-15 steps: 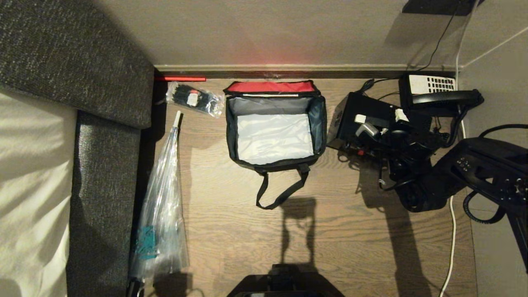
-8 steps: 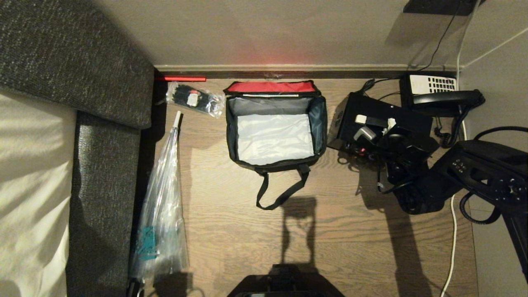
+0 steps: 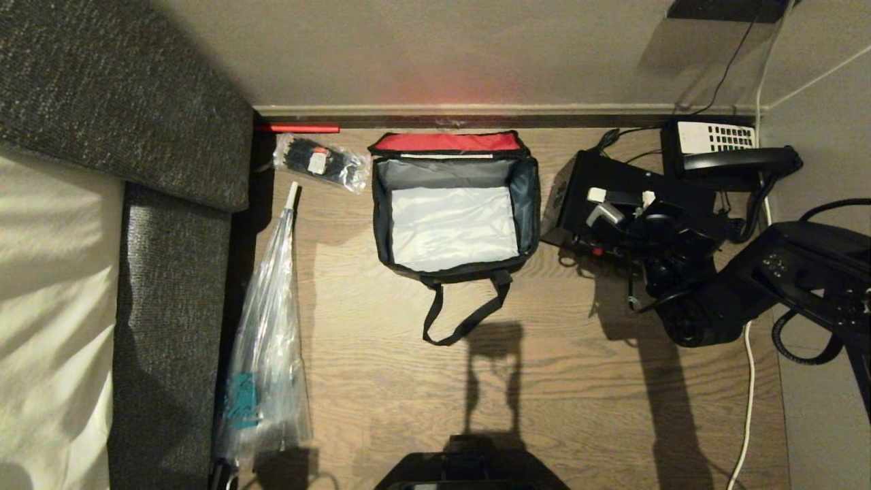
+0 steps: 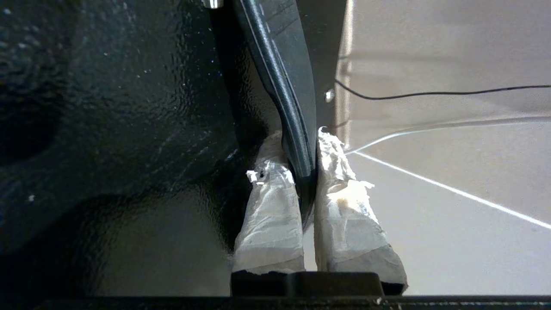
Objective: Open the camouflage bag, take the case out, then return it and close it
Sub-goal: Place the black box back
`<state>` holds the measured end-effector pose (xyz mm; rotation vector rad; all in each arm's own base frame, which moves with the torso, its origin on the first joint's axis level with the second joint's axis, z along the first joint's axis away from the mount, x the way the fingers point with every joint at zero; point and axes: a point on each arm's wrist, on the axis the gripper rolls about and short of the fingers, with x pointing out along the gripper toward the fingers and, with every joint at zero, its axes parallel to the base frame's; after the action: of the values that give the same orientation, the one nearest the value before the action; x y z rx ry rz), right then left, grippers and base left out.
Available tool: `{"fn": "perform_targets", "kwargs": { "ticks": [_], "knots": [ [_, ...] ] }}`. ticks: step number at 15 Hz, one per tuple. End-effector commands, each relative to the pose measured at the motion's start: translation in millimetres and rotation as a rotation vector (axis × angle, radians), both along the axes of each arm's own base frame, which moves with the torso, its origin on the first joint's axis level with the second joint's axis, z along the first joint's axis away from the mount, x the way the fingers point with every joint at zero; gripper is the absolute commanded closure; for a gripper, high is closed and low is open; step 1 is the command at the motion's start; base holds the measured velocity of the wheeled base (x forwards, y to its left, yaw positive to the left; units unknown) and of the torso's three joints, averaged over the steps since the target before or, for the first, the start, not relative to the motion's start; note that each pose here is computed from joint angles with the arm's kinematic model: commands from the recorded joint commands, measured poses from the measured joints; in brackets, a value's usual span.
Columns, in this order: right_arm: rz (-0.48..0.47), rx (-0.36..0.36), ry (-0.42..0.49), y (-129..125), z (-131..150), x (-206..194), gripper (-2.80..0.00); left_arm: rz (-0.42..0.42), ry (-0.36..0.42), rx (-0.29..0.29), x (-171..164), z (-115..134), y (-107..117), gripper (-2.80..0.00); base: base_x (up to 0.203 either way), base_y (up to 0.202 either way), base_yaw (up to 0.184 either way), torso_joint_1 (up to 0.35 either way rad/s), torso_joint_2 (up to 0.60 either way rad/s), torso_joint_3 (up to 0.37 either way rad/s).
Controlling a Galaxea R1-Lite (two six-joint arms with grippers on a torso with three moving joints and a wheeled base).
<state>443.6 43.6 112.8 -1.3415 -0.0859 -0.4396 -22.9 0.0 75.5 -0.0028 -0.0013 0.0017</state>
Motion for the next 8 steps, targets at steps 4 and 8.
{"fn": "perform_targets", "kwargs": {
  "ticks": [4, 8],
  "knots": [
    [-0.02, -0.044, -0.058, -0.7, 25.1, -6.6, 0.0, 0.0, 0.001, 0.0, 0.1, 0.0, 0.0, 0.0, 0.0, 0.0, 0.0, 0.0, 0.0, 0.0],
    [-0.03, -0.046, -0.108, -1.4, 46.3, -12.1, 0.0, 0.0, 0.001, 0.0, 0.1, 0.1, 0.0, 0.0, 0.0, 0.0, 0.0, 0.0, 0.0, 0.0]
  ]
}}
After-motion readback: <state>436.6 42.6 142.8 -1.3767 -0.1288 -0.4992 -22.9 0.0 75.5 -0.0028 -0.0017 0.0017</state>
